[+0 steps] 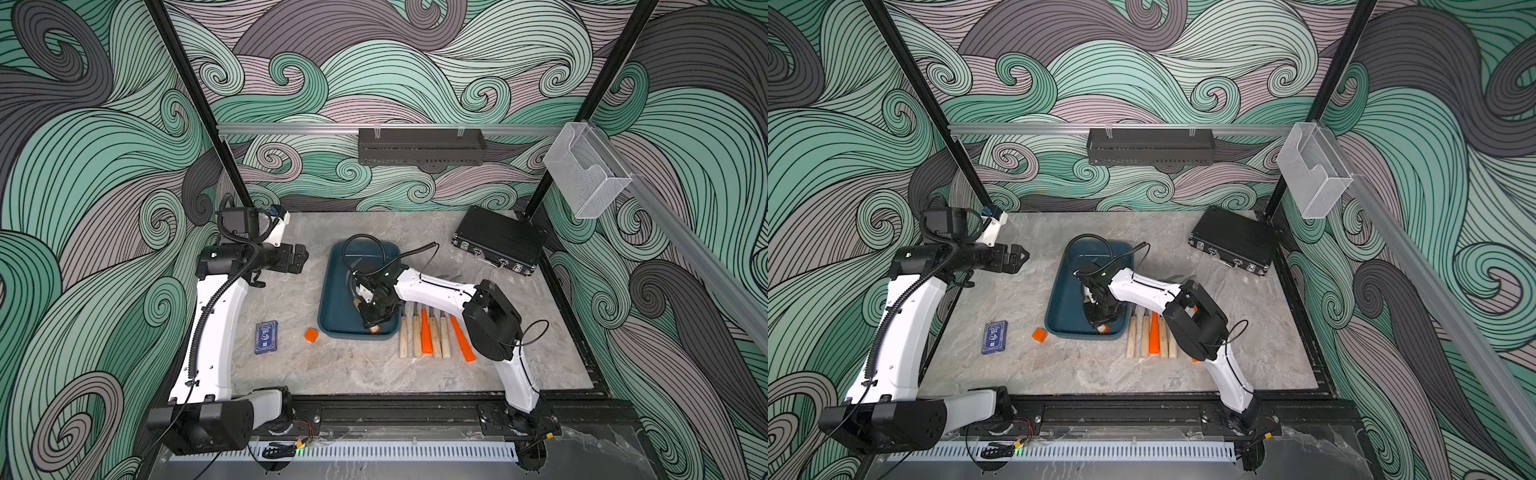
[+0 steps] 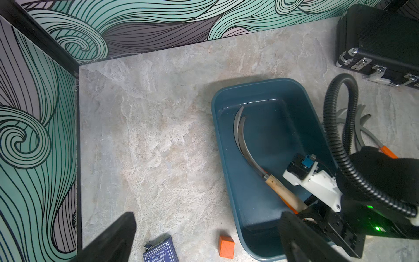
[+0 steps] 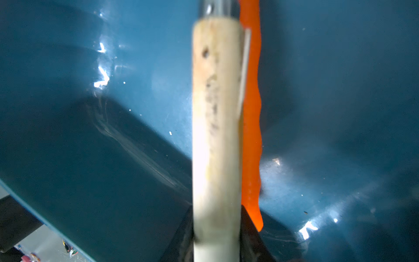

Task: Put small sickles into storage boxes
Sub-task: Place the sickle in the storage box, then pick up the sickle at the center of the board.

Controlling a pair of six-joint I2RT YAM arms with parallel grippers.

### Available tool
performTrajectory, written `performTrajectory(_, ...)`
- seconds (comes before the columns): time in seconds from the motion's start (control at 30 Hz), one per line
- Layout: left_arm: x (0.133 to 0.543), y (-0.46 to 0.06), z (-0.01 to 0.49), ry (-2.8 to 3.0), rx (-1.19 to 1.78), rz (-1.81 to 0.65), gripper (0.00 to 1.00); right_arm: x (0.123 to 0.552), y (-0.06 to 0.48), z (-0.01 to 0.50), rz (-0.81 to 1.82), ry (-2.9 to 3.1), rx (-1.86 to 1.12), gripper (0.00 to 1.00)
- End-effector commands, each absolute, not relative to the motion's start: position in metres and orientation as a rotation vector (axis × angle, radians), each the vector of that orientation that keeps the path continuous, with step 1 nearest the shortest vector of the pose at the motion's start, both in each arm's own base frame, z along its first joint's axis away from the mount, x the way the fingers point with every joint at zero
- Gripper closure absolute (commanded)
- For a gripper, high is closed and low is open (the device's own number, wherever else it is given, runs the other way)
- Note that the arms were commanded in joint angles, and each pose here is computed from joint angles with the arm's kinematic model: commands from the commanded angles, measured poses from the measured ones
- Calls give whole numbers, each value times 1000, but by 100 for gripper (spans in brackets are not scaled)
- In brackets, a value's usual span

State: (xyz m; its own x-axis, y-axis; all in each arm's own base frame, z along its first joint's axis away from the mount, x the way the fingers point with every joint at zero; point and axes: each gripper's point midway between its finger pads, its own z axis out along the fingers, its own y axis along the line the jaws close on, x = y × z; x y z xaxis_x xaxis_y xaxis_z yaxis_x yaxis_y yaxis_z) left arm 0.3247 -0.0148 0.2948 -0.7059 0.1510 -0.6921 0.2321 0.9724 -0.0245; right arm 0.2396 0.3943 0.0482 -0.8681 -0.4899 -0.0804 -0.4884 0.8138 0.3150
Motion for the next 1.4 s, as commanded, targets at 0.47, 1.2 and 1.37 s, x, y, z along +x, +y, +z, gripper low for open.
performTrajectory(0.47,320,-21,306,2327,314,-150,1,245,391,78,-516,-3057,828,57)
performTrajectory(1.2,330,-25,310,2299,309,-184,1,275,290,183,-86,-3544,843,61)
performTrajectory(1.37,329,-29,317,2284,286,-225,1,277,249,209,-120,-3662,704,49)
